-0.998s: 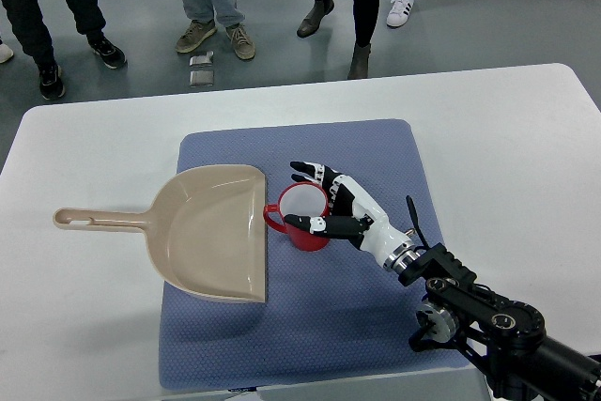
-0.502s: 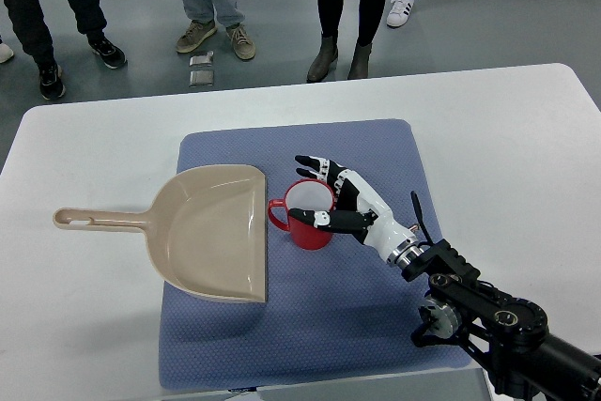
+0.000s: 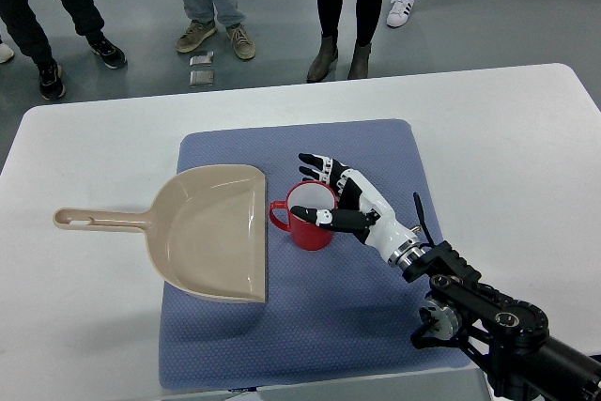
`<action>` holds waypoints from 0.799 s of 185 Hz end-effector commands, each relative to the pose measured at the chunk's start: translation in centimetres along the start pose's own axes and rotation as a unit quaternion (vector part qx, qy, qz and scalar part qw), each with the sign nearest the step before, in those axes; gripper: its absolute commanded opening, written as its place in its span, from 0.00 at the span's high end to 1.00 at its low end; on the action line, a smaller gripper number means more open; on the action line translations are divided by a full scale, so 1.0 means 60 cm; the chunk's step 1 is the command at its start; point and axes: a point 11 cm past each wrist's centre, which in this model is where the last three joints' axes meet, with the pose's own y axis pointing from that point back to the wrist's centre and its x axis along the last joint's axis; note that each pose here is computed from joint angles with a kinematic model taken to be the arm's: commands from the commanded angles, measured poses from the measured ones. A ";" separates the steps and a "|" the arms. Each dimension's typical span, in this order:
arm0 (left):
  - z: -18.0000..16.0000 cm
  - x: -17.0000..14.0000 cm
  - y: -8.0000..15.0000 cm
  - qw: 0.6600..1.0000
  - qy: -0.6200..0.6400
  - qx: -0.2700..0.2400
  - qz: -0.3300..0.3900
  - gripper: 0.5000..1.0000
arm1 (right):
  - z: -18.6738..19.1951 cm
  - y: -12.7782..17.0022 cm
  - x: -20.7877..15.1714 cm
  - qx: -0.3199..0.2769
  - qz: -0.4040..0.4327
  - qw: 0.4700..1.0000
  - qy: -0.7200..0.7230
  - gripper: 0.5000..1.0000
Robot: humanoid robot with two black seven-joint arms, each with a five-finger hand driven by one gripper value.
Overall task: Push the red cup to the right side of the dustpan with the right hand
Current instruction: 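Hold the red mug with the right hand beside the dustpan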
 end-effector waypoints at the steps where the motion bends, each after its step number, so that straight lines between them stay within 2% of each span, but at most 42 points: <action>1: 0.000 0.000 0.000 1.000 0.000 0.000 0.000 0.00 | 0.002 0.001 0.000 -0.001 0.001 1.000 0.000 0.14; 148: 0.000 0.000 0.000 1.000 0.000 0.000 0.000 0.00 | 0.008 0.001 -0.007 -0.011 -0.008 1.000 0.006 0.14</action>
